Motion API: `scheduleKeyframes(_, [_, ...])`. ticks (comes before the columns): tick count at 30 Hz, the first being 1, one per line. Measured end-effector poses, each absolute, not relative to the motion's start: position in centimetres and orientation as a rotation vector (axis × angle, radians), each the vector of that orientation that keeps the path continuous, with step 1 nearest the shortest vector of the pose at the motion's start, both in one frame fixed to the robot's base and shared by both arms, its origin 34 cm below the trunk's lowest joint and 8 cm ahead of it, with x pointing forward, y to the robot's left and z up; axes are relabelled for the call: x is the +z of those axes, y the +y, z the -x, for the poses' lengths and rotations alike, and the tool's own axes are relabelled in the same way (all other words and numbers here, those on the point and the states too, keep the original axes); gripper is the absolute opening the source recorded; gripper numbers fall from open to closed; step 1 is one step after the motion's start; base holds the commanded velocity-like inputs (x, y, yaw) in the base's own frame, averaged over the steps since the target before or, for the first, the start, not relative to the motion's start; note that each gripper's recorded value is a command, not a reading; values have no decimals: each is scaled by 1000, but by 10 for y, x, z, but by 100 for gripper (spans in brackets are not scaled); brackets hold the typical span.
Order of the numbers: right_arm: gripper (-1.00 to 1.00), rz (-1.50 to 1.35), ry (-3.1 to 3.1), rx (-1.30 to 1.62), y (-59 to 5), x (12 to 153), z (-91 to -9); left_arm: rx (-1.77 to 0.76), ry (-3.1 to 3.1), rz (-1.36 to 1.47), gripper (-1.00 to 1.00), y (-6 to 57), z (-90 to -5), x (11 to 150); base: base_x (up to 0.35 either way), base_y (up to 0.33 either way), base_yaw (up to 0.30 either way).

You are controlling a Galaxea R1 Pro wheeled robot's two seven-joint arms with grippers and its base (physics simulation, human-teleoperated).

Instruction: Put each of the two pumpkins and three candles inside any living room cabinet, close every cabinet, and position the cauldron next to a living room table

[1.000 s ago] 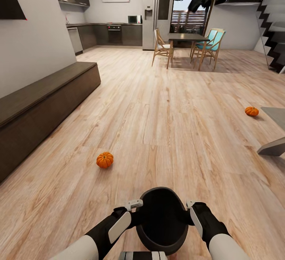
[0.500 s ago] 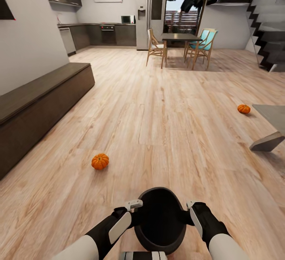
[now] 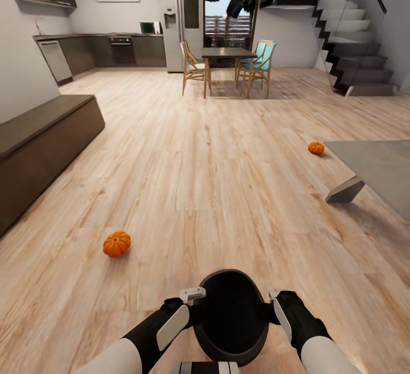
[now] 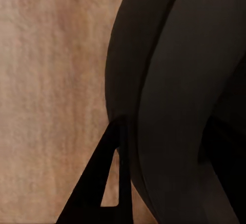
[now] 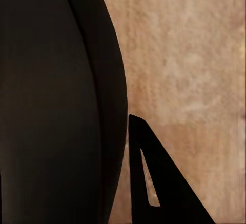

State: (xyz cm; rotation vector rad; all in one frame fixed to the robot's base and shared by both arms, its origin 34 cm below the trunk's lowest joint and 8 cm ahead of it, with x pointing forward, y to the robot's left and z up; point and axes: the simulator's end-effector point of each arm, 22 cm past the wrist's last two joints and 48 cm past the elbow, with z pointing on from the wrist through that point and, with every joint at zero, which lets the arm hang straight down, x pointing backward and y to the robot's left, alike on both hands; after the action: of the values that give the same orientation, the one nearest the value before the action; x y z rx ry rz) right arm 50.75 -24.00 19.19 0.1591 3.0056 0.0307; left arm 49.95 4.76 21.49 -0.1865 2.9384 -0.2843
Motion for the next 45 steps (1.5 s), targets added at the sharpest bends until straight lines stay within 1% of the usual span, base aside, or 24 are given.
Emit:
scheduleKeyframes(21, [-100, -163, 3004, 32, -241, 192, -508, -282, 2938, 188, -100, 47, -500, 215, 217, -256, -286])
scheduleKeyframes(41, [-100, -164, 3003, 34, -241, 193, -509, -285, 2935, 185, -100, 47, -501, 216, 219, -257, -21])
scheduleKeyframes(45, [-100, -163, 3003, 33, -241, 193, -509, -285, 2936, 185, -100, 47, -501, 215, 237, -230, -149])
